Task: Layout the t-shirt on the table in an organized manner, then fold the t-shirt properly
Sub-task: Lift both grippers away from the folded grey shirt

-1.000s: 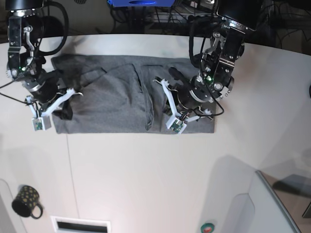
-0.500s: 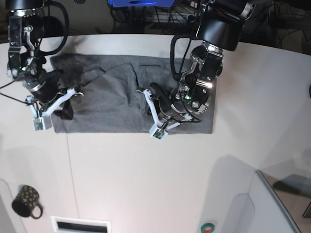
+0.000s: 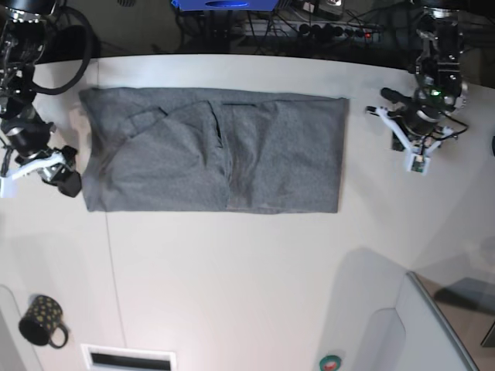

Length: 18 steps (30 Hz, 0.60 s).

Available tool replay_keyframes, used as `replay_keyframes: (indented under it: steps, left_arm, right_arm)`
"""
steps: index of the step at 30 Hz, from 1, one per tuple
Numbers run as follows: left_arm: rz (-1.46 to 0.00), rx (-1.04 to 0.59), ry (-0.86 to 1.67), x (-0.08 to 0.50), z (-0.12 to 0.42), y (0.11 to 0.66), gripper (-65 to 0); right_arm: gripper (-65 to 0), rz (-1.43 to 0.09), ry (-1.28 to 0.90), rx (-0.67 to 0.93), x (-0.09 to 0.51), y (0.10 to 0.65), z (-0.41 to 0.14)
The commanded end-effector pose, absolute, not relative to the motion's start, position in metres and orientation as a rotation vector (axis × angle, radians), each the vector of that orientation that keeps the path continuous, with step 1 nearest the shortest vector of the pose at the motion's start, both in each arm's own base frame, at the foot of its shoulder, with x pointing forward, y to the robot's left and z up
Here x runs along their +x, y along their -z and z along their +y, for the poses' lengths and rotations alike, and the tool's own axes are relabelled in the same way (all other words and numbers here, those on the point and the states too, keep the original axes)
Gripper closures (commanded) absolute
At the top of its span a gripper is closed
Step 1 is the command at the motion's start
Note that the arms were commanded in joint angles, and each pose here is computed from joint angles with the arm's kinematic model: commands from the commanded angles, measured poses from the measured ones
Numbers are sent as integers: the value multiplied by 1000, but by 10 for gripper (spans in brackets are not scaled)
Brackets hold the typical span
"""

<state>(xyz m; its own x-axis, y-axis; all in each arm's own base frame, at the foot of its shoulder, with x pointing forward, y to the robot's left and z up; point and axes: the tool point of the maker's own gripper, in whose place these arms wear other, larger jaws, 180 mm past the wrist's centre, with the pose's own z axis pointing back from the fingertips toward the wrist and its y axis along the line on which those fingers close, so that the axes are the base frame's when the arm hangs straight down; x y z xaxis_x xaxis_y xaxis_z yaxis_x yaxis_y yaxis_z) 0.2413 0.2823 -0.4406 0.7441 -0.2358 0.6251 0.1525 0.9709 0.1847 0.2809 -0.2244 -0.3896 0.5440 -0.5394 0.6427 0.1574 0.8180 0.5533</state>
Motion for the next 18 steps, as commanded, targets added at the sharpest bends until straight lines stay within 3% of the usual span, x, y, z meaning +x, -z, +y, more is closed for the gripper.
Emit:
replay_keyframes:
  steps: [1, 3, 7, 11, 18]
  left_arm:
    - [-734, 138, 210, 243, 298, 433, 0]
    - [-740, 127, 190, 235, 316, 435, 0]
    - [-725, 104, 142, 222, 336, 444, 0]
    - [-801, 53, 148, 226, 328, 443, 0]
    - [-831, 36, 93, 249, 335, 448, 0]
  right_arm:
    - [-384, -970, 426, 492, 294, 369, -231]
    - [-425, -951, 413, 536, 294, 366, -230]
    - [-429, -823, 380, 598, 292, 390, -233]
    - [-432, -656, 383, 636, 284, 430, -242]
    - [-432, -505, 322, 668, 262, 456, -244]
